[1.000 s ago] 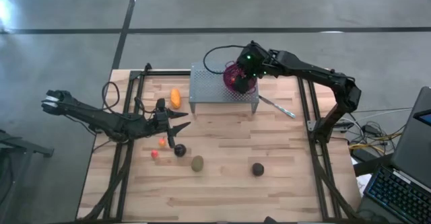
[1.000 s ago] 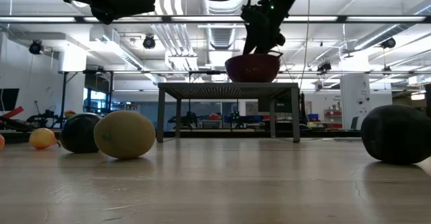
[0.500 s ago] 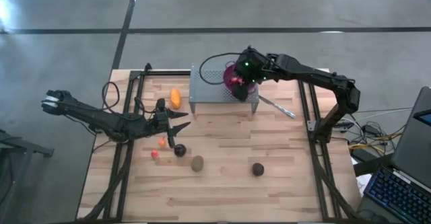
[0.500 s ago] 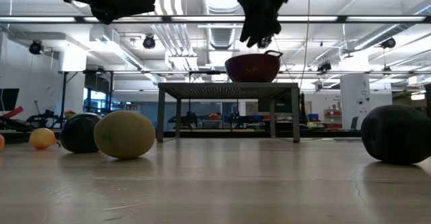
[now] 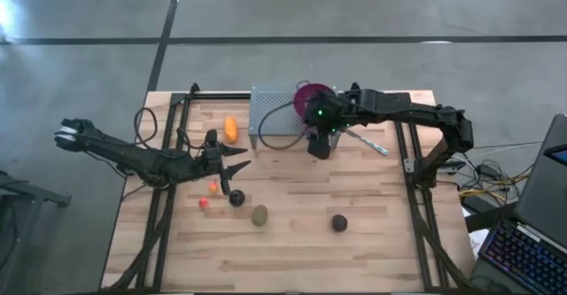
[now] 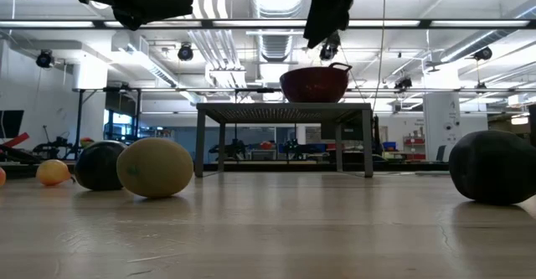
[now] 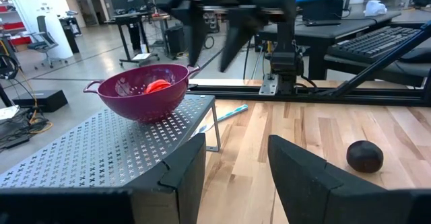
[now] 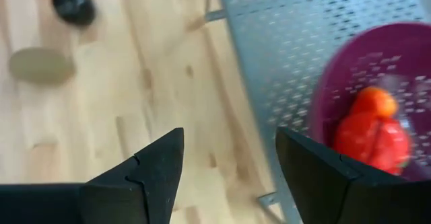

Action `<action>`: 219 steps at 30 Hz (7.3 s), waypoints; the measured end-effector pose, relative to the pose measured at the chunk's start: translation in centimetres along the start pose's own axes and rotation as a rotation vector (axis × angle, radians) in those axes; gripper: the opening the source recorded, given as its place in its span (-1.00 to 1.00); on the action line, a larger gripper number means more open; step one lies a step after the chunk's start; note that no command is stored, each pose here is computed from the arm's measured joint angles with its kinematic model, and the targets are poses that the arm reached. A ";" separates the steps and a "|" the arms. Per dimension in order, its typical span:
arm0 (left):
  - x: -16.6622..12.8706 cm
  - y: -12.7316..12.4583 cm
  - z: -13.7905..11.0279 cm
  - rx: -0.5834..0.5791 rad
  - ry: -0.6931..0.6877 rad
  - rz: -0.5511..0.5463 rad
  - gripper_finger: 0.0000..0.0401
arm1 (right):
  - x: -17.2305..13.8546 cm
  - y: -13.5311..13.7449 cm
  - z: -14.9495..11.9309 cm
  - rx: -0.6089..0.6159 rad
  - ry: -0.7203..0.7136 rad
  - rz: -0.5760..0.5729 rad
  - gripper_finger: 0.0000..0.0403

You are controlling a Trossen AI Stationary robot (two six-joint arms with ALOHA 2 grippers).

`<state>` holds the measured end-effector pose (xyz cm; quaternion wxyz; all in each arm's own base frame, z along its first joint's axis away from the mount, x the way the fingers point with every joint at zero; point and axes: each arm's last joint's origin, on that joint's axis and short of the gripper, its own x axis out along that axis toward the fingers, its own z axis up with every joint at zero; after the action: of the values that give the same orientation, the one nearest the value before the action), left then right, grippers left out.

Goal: Pick & Place Fruit
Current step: Put the plum into the purple strainer bowl on the shelf

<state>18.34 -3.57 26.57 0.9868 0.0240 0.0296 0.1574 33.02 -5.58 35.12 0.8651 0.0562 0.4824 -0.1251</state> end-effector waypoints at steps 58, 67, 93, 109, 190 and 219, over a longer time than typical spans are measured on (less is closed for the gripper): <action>0.0 0.0 0.0 0.000 0.000 0.000 -0.16 | 4.3 17.3 -15.9 -0.056 0.395 0.055 0.56; 0.0 0.0 0.0 0.000 0.000 0.000 -0.16 | 5.0 18.6 -17.0 -0.059 0.368 0.147 0.63; 0.0 0.0 0.0 0.000 0.000 0.000 -0.16 | 9.4 18.2 -20.4 -0.029 0.309 0.208 0.67; 0.0 0.0 0.0 0.003 0.004 0.000 -0.16 | 11.8 18.6 -21.4 -0.032 0.318 0.190 0.68; 0.0 0.0 0.0 0.002 0.003 0.000 -0.16 | 11.0 17.3 -19.8 -0.043 0.284 0.213 0.24; 0.0 0.0 -0.2 0.011 0.017 -0.001 -0.16 | 7.9 13.0 -12.5 -0.117 0.047 0.245 0.30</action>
<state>18.32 -3.57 26.38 0.9864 0.0283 0.0387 0.1571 30.26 8.33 21.53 0.8641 0.0671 0.4987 0.0111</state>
